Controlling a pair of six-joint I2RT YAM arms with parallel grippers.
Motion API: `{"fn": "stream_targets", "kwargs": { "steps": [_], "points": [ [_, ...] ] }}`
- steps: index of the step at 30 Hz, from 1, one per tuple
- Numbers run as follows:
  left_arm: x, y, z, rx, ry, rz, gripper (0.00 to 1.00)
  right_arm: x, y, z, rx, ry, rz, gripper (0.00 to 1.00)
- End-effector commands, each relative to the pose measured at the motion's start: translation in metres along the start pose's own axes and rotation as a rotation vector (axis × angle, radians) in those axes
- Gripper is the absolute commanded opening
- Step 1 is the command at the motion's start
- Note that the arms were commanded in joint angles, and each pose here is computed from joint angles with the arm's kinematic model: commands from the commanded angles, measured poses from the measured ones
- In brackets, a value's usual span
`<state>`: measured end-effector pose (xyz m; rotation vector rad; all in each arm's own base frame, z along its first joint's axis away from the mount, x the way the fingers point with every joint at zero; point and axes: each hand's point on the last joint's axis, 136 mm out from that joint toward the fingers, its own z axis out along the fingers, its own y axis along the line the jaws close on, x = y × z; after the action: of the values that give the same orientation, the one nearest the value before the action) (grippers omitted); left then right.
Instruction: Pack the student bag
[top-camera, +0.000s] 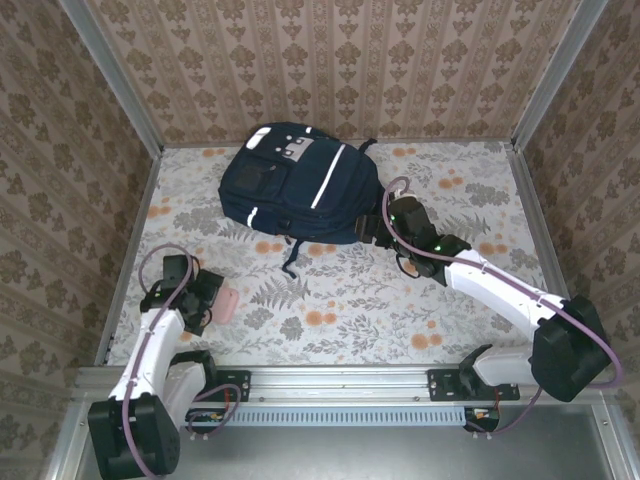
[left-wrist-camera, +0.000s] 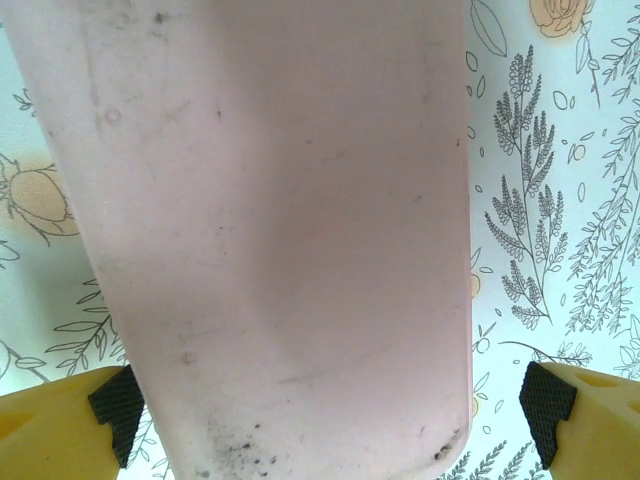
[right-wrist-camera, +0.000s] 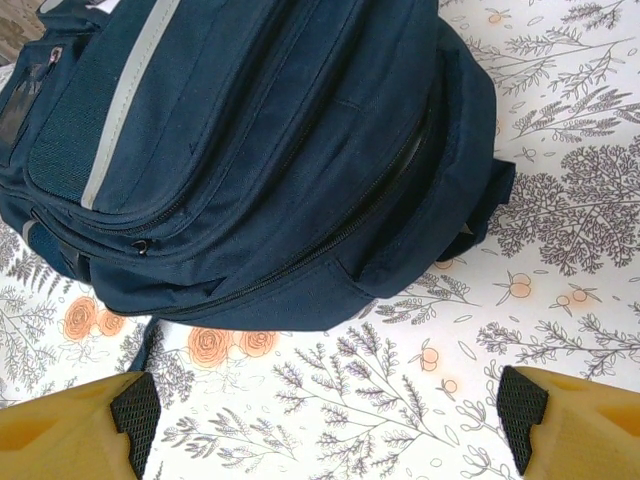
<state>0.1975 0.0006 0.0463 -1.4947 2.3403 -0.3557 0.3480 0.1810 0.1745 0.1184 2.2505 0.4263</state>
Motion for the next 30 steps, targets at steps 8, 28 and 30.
{"fn": "stream_targets", "kwargs": {
  "steps": [8,28,30],
  "points": [
    [0.003,0.005,0.031,-0.156,0.119,0.005,1.0,-0.003,0.008,0.002,-0.025,0.007,0.006,0.9],
    [-0.011,-0.021,0.002,-0.127,0.046,-0.084,1.0,0.002,0.007,0.0,-0.035,0.018,0.043,0.9],
    [-0.015,-0.029,-0.004,-0.12,0.045,-0.116,1.0,0.003,0.007,0.002,-0.035,0.021,0.047,0.9]
  ]
}}
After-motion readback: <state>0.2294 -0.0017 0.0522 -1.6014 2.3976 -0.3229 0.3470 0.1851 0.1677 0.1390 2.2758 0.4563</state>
